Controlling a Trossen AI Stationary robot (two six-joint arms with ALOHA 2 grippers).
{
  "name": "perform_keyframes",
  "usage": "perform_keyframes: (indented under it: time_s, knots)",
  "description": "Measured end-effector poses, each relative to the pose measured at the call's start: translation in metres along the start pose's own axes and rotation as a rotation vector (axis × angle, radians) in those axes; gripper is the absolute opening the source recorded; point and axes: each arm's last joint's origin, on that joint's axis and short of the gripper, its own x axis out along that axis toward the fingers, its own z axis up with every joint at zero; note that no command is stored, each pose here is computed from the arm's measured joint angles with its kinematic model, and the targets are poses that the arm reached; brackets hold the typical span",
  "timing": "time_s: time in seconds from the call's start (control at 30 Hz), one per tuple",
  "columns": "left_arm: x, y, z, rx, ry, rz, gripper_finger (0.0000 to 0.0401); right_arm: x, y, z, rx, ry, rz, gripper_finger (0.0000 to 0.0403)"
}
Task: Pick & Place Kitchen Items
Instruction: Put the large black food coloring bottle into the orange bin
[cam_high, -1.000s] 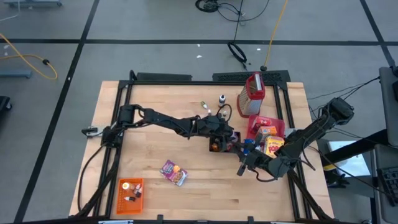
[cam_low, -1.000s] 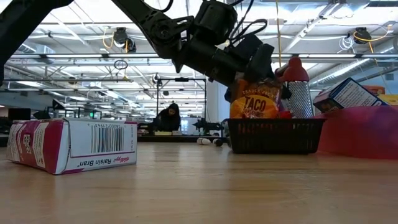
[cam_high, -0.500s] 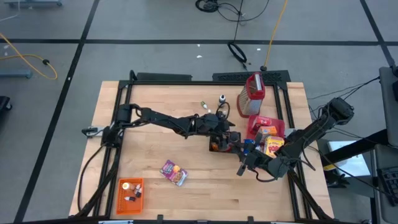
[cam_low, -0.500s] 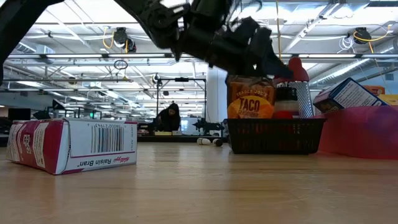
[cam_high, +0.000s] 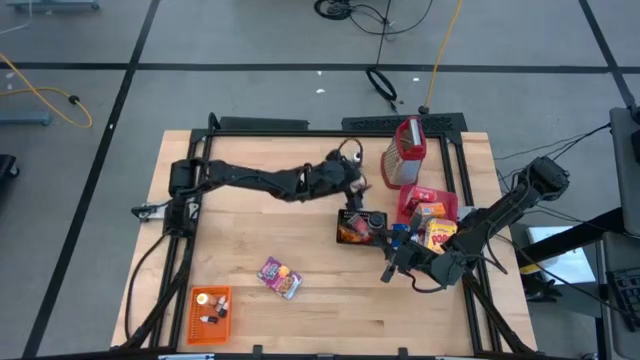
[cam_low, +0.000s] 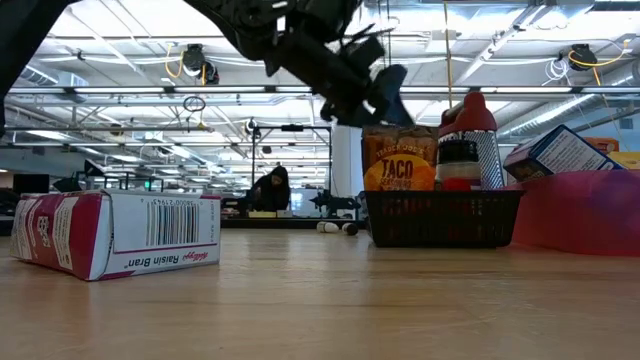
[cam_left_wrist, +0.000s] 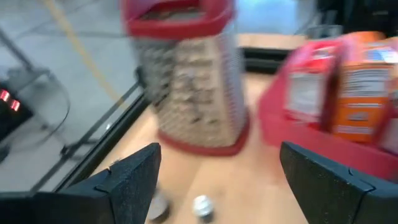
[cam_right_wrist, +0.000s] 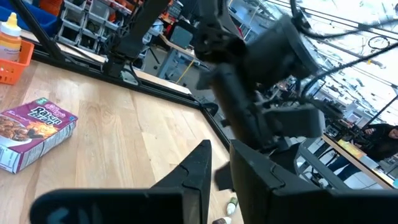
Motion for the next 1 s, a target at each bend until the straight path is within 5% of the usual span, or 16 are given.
perform_keyframes:
  time_s: [0.4,1.0]
  knots:
    - [0.015,0.065,-0.01,-0.148,0.057,0.132,0.0333,0.0,0.0,0.0,0.0,0.0,0.0,0.0054]
    - [0.036,0.073,-0.031,-0.179,0.056,0.128,0.0333,0.0,0.0,0.0,0.0,0.0,0.001,0.0054]
